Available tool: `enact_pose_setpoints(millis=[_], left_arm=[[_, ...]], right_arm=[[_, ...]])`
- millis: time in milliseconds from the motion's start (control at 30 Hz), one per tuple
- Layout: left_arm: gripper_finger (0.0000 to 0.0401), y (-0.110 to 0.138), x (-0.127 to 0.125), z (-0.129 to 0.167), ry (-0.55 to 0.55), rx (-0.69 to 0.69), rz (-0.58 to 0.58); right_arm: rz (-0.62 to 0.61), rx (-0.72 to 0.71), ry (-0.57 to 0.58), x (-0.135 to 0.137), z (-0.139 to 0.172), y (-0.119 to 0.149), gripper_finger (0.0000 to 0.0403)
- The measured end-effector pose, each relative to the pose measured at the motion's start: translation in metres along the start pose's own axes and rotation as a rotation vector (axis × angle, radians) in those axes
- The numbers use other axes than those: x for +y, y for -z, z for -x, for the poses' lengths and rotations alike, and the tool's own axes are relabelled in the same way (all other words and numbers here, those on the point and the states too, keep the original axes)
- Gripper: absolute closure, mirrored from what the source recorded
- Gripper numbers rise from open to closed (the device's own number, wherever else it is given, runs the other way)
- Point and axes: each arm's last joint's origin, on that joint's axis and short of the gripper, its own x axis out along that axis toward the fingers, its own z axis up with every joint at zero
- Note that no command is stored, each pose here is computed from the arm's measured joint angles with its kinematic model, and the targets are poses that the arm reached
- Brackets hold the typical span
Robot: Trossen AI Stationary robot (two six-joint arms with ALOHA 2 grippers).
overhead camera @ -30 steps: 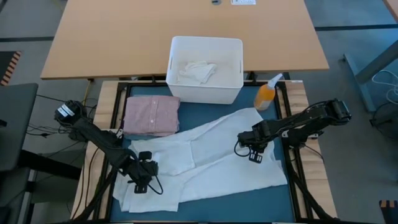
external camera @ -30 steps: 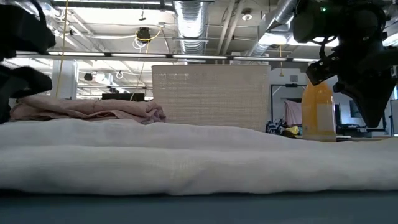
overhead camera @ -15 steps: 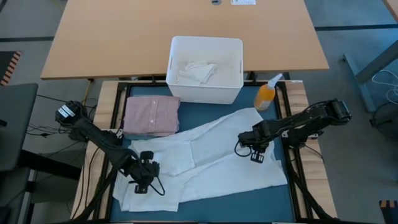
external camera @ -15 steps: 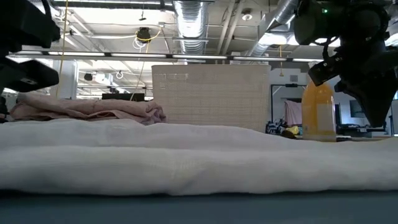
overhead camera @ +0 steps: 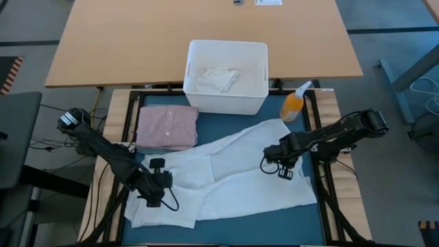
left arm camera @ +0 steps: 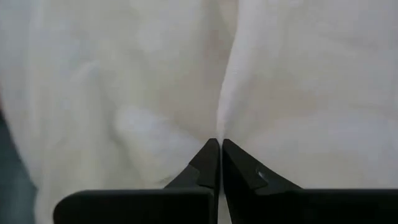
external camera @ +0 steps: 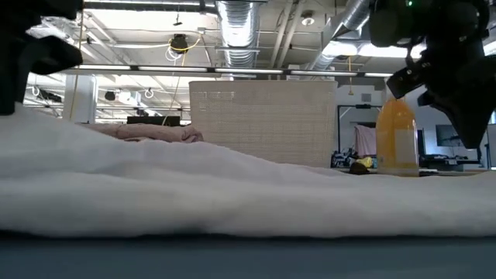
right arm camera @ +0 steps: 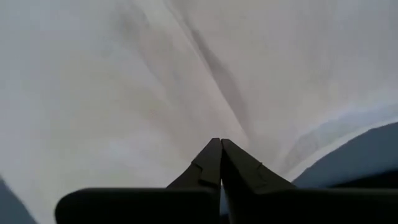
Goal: Fold Laundry from Bin
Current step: Fold the white shirt
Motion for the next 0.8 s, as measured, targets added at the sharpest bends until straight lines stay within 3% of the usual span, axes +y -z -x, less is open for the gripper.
enact_pose_setpoints(millis=[200, 467, 633, 800], left_arm=[[0.0401, 0.004, 0.01, 0.01, -0.064, -0.008, 0.045], [0.0398, 0.01, 0.023, -0.004, -0.109, 0.038, 0.104], [0.037, 0.007, 0.022, -0.005, -0.079, 0.033, 0.021], [0.0326, 0.002, 0.028, 0.008, -0.112, 0.095, -0.002]], right_arm=[[0.006, -0.026, -0.011, 0.002, 0.005, -0.002, 0.0379], [0.0, -0.03, 0.003, 0.002, 0.005, -0.002, 0.0375], [0.025, -0.028, 0.05, 0.001, 0.023, -0.002, 0.0387], [0.079, -0.202, -0.058, 0.021, 0.059, -0.012, 0.0384]])
